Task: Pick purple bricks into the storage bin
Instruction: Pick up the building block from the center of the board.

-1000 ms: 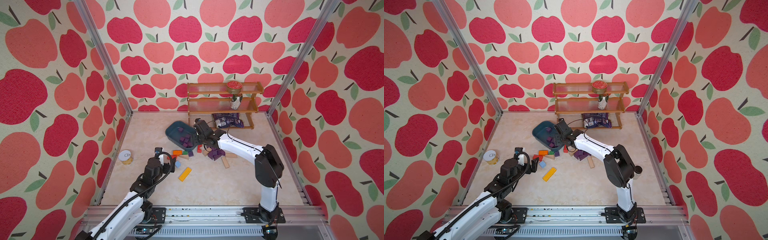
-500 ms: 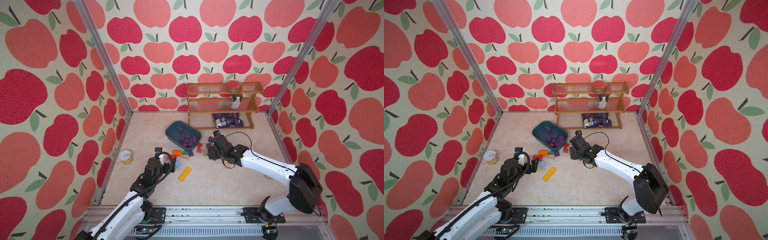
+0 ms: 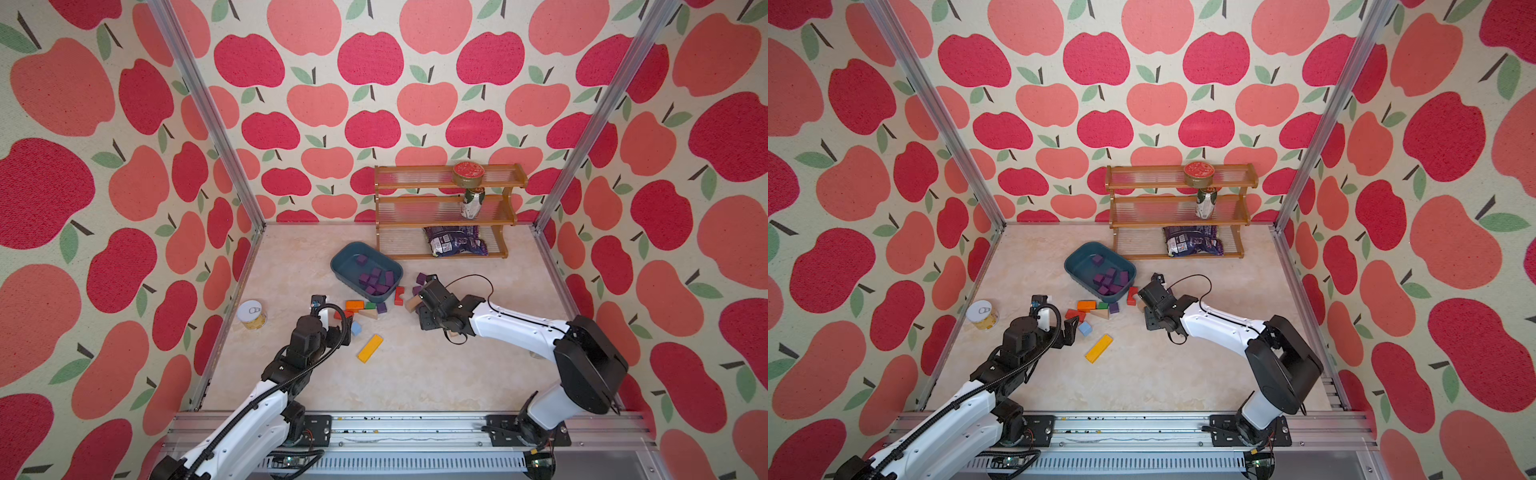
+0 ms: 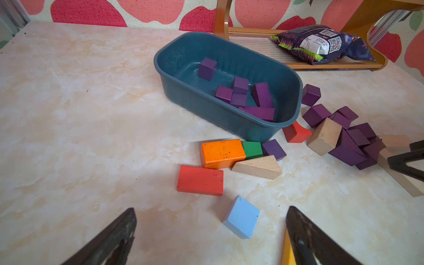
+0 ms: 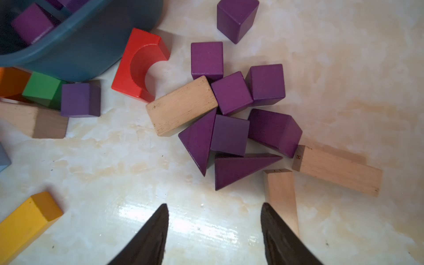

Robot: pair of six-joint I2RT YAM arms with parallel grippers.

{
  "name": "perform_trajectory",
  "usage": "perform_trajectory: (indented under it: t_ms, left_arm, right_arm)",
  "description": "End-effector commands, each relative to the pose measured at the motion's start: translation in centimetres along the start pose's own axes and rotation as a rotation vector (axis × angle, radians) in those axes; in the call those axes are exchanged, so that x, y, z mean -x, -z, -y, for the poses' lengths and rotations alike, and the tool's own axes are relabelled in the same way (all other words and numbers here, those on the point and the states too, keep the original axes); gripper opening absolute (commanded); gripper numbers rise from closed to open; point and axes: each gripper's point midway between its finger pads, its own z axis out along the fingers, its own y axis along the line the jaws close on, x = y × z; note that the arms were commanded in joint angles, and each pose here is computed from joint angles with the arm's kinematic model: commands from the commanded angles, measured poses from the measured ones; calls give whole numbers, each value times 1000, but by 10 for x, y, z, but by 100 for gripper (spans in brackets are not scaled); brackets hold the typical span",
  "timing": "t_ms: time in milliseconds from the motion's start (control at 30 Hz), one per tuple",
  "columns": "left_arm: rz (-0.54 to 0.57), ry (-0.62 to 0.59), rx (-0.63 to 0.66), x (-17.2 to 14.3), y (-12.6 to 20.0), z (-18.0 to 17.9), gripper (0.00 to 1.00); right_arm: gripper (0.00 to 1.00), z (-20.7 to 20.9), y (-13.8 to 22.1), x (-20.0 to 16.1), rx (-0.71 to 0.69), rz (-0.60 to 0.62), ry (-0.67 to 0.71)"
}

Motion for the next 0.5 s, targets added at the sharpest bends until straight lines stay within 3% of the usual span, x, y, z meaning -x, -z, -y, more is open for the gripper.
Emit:
perform_trajectory:
  t_ms: [0,467]
  left_arm:
    - [8,15,-2,0,0,-1,99]
    - [7,15,0,0,-1,-1,99]
  right_arm:
    - [58,-3,-5,11,3,-8,-23]
    - [47,6,-34,28,8,-24,-101]
